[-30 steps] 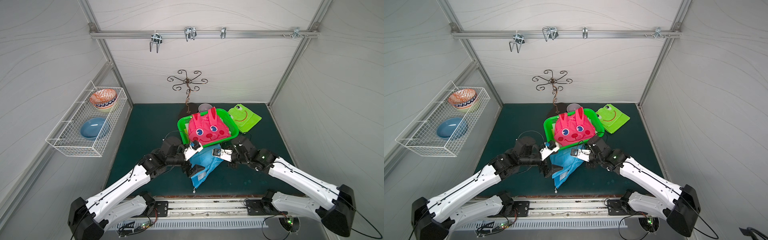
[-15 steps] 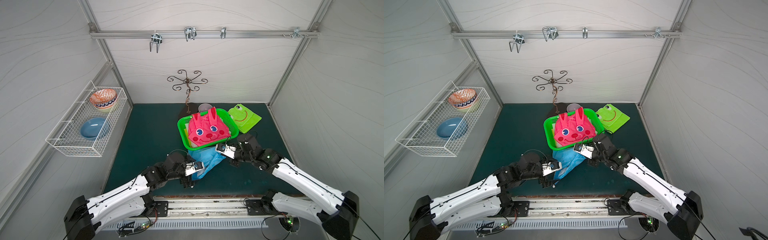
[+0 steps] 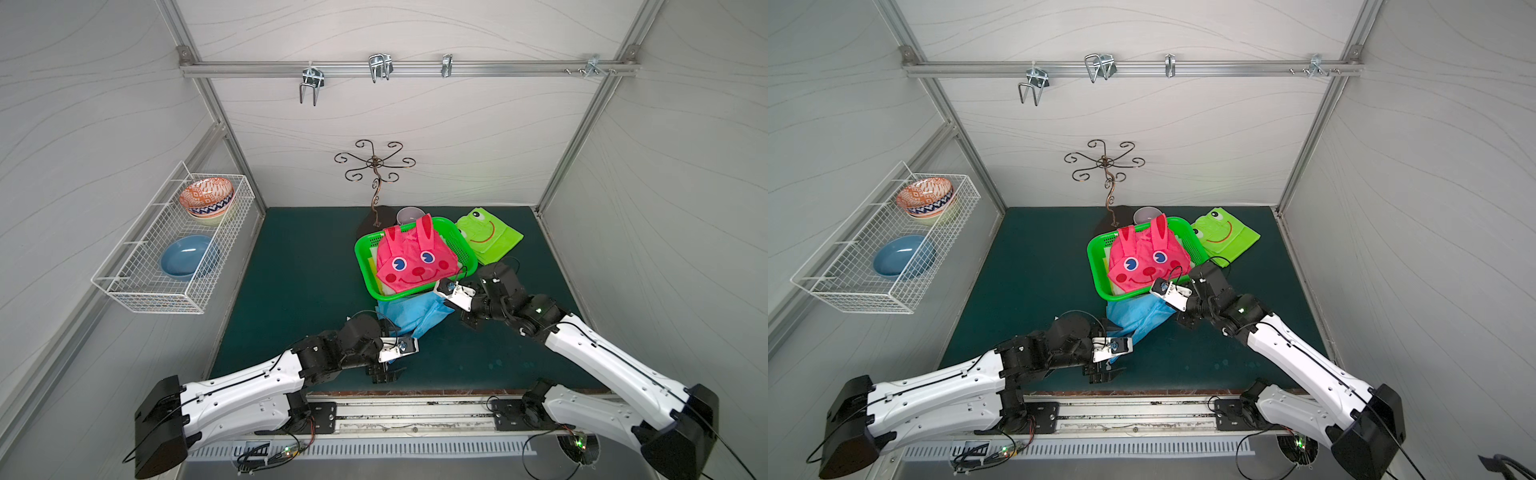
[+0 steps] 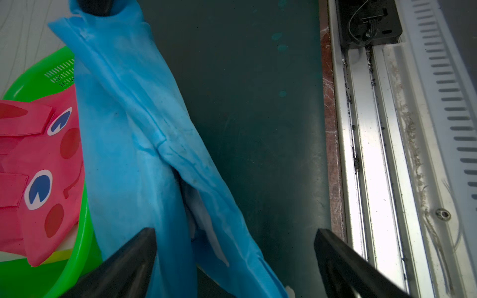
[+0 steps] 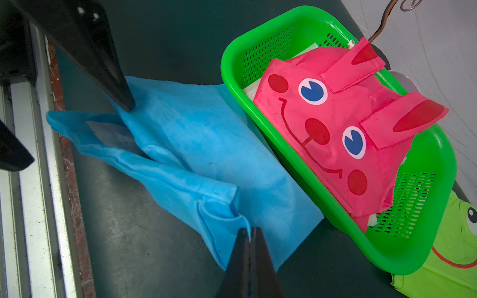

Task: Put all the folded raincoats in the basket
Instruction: Pick up the raincoat from the center of the board.

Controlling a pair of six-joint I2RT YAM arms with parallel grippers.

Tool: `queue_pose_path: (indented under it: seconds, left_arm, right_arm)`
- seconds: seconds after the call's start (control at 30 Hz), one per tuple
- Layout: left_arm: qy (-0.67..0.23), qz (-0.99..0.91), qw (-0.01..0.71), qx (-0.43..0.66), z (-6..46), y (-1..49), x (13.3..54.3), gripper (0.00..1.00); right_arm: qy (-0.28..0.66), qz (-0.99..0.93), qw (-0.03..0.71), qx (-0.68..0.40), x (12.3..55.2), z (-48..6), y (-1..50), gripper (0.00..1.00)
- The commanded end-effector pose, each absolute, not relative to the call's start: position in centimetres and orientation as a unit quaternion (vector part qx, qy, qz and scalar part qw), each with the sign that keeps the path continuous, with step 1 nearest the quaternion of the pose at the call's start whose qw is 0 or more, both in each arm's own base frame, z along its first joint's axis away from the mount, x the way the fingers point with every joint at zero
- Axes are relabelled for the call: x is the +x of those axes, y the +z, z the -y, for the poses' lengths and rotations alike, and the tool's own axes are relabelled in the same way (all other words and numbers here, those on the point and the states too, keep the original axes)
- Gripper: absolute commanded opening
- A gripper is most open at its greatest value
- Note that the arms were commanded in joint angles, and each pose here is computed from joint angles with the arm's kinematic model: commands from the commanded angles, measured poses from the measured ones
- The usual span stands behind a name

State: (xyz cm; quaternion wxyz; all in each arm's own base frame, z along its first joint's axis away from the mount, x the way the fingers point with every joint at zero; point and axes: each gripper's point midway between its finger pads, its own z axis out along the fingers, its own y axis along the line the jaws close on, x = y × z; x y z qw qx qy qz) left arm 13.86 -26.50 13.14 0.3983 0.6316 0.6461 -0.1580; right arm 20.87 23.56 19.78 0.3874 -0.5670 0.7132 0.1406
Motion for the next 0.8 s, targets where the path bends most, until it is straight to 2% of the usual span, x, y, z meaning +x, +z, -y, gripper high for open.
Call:
queue_pose_path:
  seconds: [0.0, 0.1, 0.27, 0.6, 0.77]
  left_arm:
    - [-0.109, -0.655, 0.452, 0.596, 26.7, 14.9, 16.6, 1.0]
    - [-0.051, -0.664, 0.468, 0.581, 25.9, 15.3, 18.6, 1.0]
    - [-0.027, -0.663, 0.476, 0.577, 25.8, 15.5, 19.4, 1.0]
    - [-0.052, -0.656, 0.432, 0.617, 26.0, 13.6, 17.2, 0.99]
    - [-0.025, -0.672, 0.424, 0.606, 25.0, 13.4, 17.8, 0.67]
  right_arm:
    - [0.156, -0.713, 0.402, -0.553, 21.3, -24.0, 21.2, 0.0]
    - [0.162, -0.71, 0.403, -0.555, 21.1, -24.1, 21.3, 0.0]
    - [0.164, -0.711, 0.405, -0.551, 21.1, -24.0, 21.4, 0.0]
    - [0.165, -0.713, 0.409, -0.545, 21.2, -23.7, 21.6, 0.0]
    - [0.167, -0.712, 0.412, -0.544, 21.2, -23.7, 21.7, 0.0]
